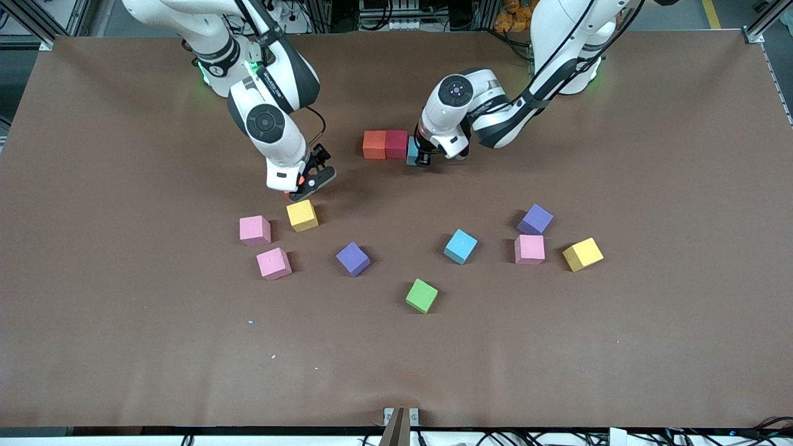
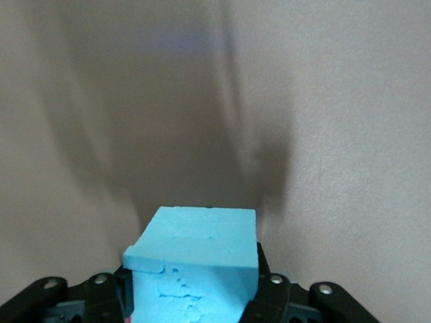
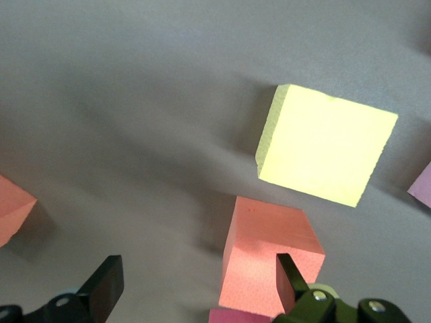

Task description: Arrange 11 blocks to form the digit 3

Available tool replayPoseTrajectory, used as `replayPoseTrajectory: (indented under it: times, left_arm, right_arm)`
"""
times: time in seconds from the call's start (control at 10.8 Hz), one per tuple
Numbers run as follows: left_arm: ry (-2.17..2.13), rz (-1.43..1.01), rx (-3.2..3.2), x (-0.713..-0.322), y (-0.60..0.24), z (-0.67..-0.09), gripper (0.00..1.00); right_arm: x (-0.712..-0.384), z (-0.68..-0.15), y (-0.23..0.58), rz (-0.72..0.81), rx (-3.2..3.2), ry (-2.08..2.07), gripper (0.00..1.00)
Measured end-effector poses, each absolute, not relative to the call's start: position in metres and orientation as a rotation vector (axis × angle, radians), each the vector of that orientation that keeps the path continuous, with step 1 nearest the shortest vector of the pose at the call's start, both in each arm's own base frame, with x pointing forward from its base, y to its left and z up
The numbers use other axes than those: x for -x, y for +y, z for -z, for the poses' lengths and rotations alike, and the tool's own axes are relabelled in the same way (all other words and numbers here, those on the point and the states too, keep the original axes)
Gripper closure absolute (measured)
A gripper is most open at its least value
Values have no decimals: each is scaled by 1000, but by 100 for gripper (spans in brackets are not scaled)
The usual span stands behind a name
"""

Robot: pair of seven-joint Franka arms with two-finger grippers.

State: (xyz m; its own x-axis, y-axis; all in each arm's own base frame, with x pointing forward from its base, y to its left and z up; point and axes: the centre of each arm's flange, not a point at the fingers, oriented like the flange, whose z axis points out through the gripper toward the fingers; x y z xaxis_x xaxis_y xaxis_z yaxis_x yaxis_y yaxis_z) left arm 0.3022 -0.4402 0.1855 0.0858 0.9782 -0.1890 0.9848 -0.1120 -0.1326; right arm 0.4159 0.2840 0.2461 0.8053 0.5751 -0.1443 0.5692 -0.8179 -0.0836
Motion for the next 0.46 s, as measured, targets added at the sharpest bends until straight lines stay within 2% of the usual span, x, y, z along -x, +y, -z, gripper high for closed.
replayPoseTrajectory:
  times: [0.46]
  left_arm:
    - [2118, 348, -2291, -304, -439, -186, 39]
  right_arm:
    - [-412, -237, 272, -260, 2970, -942, 0]
